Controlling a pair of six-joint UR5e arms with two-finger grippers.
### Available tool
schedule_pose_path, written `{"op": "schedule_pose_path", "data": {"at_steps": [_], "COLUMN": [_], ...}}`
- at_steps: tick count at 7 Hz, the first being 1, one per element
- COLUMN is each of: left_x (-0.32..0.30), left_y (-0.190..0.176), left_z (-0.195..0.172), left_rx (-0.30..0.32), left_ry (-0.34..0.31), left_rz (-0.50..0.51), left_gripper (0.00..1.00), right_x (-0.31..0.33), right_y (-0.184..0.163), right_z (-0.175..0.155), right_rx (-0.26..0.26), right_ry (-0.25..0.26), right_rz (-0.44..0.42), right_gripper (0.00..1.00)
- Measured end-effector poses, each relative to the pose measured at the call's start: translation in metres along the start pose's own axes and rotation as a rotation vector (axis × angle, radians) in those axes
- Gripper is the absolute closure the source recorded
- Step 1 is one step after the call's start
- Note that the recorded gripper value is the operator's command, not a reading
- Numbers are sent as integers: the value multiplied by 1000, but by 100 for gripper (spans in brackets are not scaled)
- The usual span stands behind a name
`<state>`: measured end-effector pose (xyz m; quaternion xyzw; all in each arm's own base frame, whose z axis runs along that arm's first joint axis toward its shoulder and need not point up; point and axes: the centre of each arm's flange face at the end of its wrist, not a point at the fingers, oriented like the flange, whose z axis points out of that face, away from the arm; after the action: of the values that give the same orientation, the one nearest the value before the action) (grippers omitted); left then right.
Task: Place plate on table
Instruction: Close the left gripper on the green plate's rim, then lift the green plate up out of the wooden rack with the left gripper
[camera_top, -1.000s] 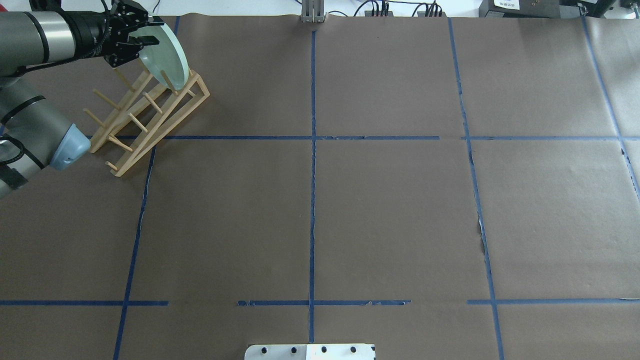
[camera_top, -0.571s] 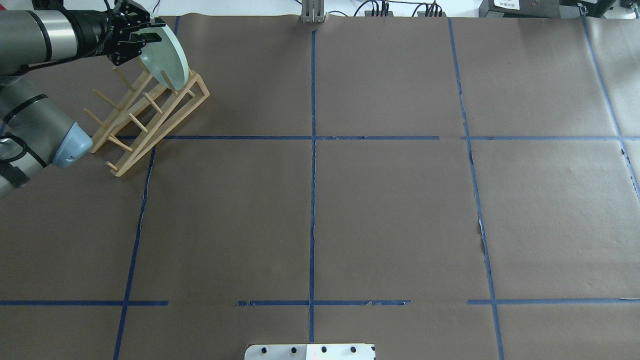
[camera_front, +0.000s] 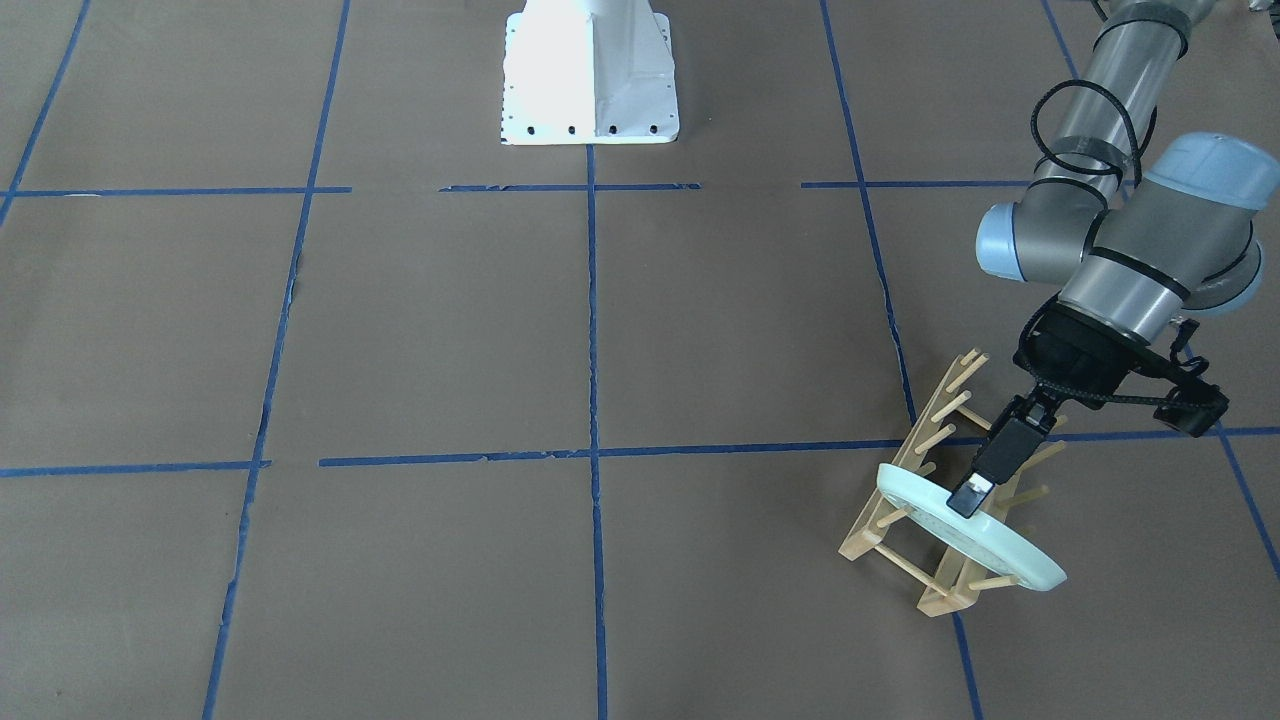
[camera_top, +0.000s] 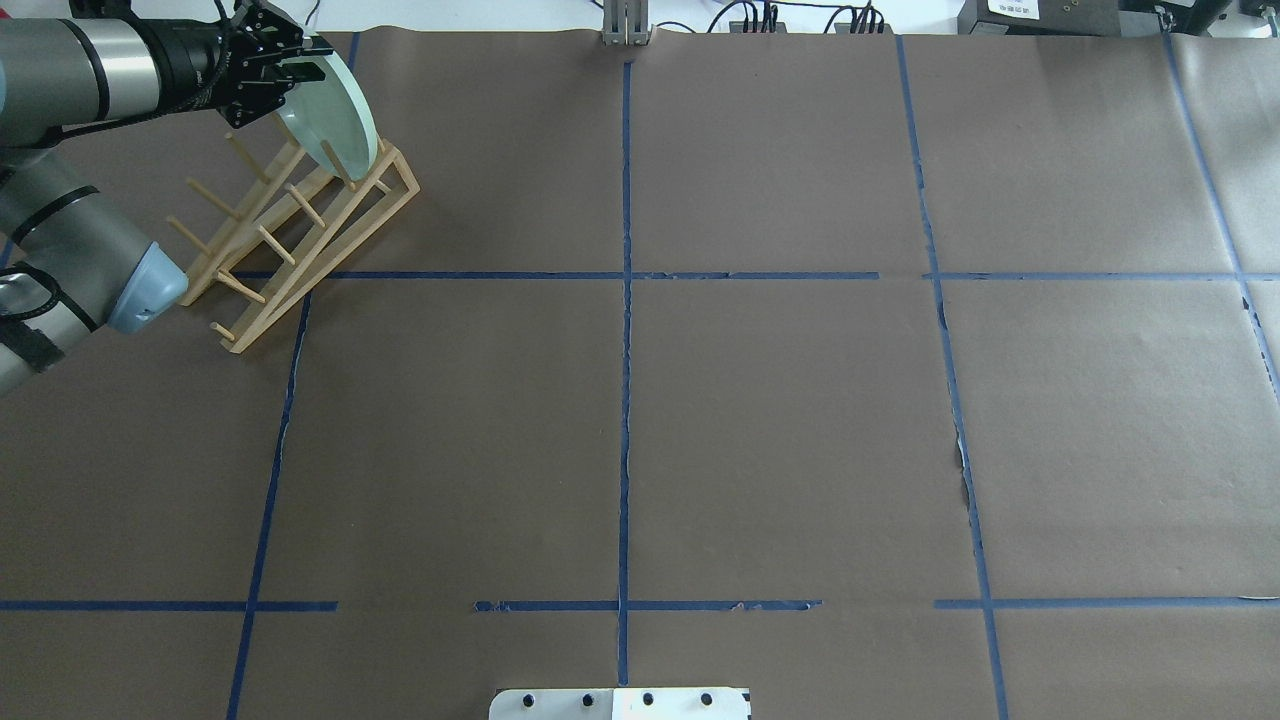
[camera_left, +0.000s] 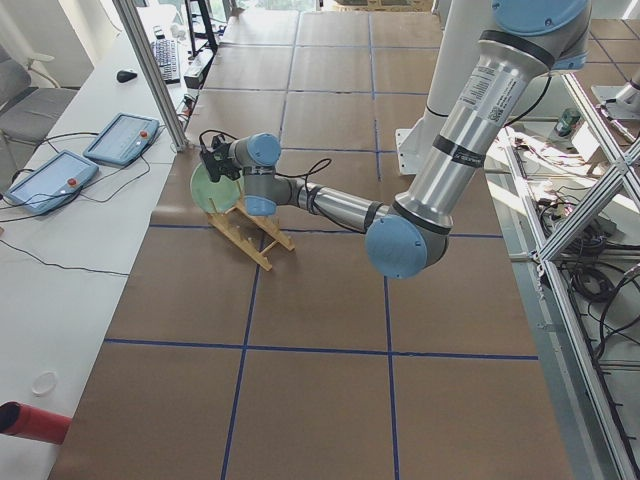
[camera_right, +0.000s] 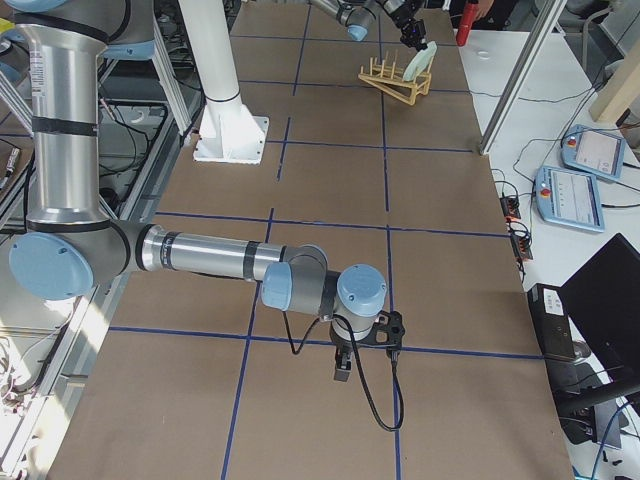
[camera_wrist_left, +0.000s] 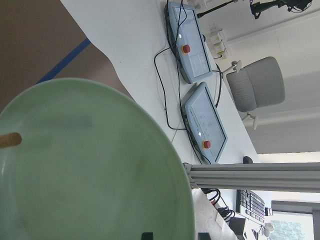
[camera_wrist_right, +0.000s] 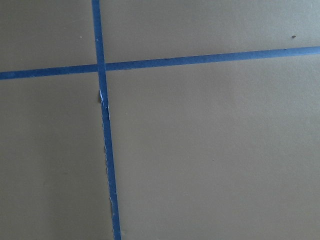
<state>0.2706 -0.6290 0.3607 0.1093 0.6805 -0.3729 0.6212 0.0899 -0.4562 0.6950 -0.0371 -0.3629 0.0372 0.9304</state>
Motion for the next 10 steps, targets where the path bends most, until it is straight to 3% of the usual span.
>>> {"op": "schedule_pose_path", "data": {"at_steps": [1, 6, 10], "left_x": [0, 16, 39], "left_y": [0, -16, -35], "left_z": [0, -16, -46], "left_rx": [0, 2, -35], "left_ry": [0, 21, 41], "left_rz": [3, 15, 25], "left_gripper": [100, 100, 100], "right_x": [0, 0, 0], "right_y": [0, 0, 0], "right_z": [0, 0, 0], "right_rx": [0, 0, 0], "right_ry": [0, 0, 0], "right_rz": [0, 0, 0], "right_gripper": [0, 0, 0]}}
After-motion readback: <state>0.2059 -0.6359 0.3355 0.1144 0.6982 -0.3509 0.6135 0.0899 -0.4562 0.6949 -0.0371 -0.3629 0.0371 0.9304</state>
